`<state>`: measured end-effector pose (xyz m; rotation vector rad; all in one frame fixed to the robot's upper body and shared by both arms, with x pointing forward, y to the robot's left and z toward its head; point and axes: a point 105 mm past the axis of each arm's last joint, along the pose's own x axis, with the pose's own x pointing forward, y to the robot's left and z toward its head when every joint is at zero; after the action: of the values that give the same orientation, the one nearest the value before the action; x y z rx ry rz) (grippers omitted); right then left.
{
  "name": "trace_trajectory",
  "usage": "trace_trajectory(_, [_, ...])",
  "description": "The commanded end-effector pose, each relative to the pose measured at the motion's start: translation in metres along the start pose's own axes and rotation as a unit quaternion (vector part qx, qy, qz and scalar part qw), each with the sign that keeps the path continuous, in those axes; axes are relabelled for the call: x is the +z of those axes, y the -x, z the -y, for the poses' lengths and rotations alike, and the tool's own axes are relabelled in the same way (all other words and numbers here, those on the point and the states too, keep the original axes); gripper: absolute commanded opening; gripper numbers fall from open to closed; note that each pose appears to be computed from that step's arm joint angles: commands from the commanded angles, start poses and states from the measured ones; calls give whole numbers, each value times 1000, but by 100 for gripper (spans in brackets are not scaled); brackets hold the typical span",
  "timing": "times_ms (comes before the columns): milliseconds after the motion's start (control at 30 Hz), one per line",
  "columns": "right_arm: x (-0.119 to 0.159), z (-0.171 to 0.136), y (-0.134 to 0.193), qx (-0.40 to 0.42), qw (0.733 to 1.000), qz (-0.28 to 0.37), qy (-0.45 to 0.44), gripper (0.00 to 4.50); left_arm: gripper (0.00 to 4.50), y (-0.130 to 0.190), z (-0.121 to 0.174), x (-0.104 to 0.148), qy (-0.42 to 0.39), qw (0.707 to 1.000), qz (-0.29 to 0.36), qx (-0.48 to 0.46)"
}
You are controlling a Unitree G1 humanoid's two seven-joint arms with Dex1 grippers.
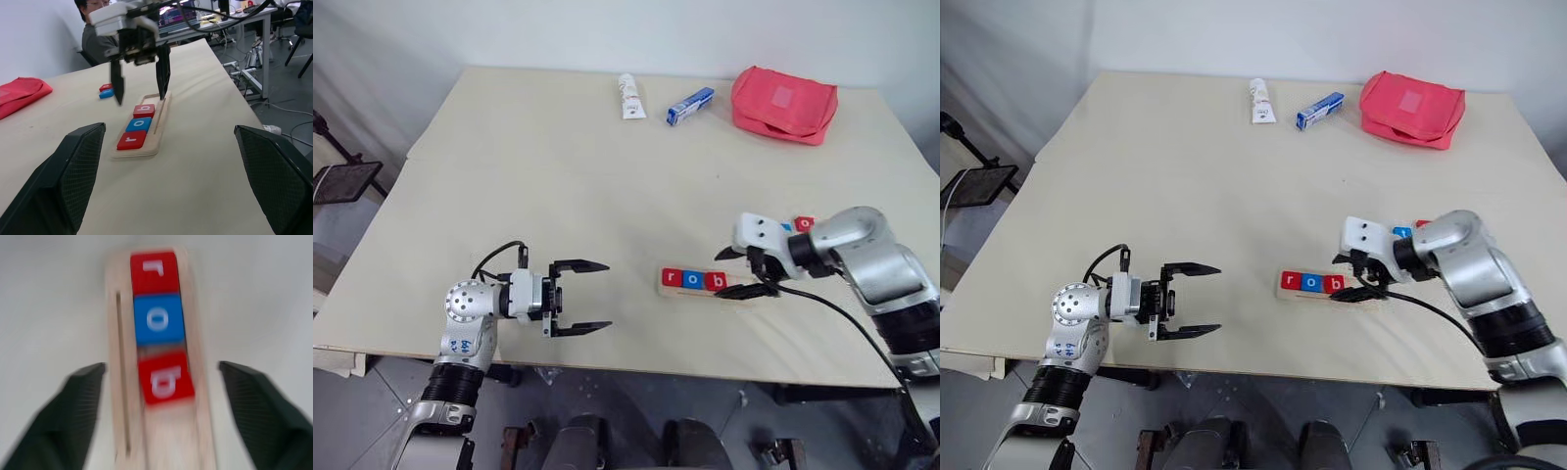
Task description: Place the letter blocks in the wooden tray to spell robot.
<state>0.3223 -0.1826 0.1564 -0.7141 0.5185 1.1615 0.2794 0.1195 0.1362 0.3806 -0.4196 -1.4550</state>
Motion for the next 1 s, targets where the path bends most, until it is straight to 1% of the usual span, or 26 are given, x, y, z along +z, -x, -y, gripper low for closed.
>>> trace_trajectory(33, [-7, 2, 14, -24, 1000, -2, 1, 246, 450, -1, -2, 3, -11, 1000, 7, -4])
trace_trajectory(267, [-24, 2, 8, -32, 999, -5, -19, 4, 450, 0, -3, 3, -10, 1000, 5, -7])
trace_trajectory(567, [-24, 2, -14, -26, 999, 10, -26, 4, 450, 7, -2, 2, 1, 1000, -8, 0])
trace_trajectory(733, [-17, 2, -22, -20, 999, 21, -23, 4, 450, 10, -3, 1, 7, 1000, -19, 7])
trace_trajectory(1000, [-15, 5, -21, -27, 999, 23, -23, 4, 450, 12, -7, 1, 3, 1000, -25, 9])
